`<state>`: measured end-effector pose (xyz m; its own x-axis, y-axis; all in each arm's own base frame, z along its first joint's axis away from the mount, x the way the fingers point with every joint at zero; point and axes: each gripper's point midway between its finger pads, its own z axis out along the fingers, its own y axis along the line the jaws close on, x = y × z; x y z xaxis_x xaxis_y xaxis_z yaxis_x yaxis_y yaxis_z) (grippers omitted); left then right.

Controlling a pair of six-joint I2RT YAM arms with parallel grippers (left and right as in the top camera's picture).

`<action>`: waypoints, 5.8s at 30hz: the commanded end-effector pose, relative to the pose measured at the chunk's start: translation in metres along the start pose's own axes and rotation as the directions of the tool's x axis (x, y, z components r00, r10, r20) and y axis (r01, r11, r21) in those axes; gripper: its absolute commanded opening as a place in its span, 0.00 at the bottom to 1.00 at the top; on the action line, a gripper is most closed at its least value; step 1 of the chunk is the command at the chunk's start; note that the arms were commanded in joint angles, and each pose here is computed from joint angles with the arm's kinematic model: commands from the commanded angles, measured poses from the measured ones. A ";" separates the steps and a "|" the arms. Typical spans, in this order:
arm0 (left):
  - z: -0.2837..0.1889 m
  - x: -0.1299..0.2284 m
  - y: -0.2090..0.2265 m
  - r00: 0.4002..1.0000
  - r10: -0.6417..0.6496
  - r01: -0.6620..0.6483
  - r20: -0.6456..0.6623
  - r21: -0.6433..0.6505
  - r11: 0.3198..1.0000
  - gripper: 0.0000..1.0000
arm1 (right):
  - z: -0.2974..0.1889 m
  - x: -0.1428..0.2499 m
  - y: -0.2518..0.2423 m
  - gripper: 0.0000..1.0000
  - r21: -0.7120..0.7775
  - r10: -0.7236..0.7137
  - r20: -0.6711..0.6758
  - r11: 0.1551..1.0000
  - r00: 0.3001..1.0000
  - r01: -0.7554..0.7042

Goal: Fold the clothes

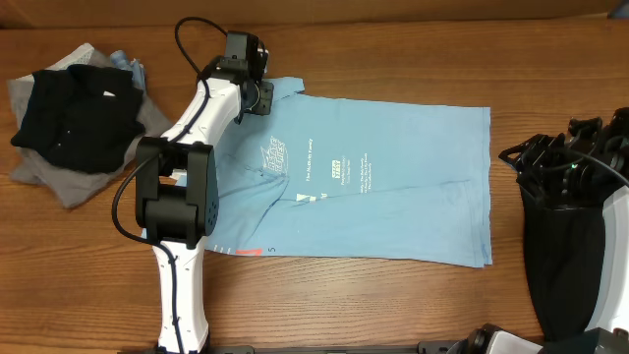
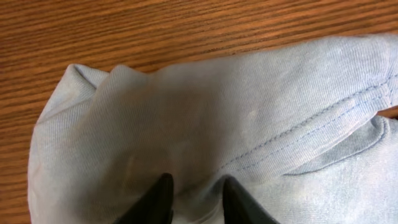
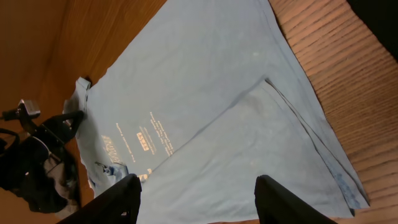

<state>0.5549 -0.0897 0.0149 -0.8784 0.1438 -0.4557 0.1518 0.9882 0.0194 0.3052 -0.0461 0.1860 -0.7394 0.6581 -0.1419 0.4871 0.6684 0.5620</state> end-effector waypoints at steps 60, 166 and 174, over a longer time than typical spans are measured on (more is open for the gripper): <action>-0.006 -0.005 0.003 0.999 -0.004 0.004 -0.034 -0.005 1.000 0.14 | -0.007 -0.004 0.006 0.62 -0.006 -0.025 0.028 1.000 0.999 0.025; -0.038 0.036 0.037 0.857 -0.387 0.467 -0.340 0.196 0.862 0.37 | 0.032 -0.056 0.048 0.68 -0.071 -0.249 0.171 0.962 0.953 0.264; -0.020 0.054 0.050 0.820 -0.457 0.511 -0.345 0.082 0.856 0.41 | 0.033 -0.054 0.045 0.68 -0.058 -0.243 0.164 0.965 0.956 0.255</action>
<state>0.5132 -0.0393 0.0260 -0.9581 -0.2613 -0.1173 -0.2136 0.9247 -0.3152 0.3796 -0.0370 0.1855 -0.7580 0.5300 -0.3803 0.2625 0.7815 0.5660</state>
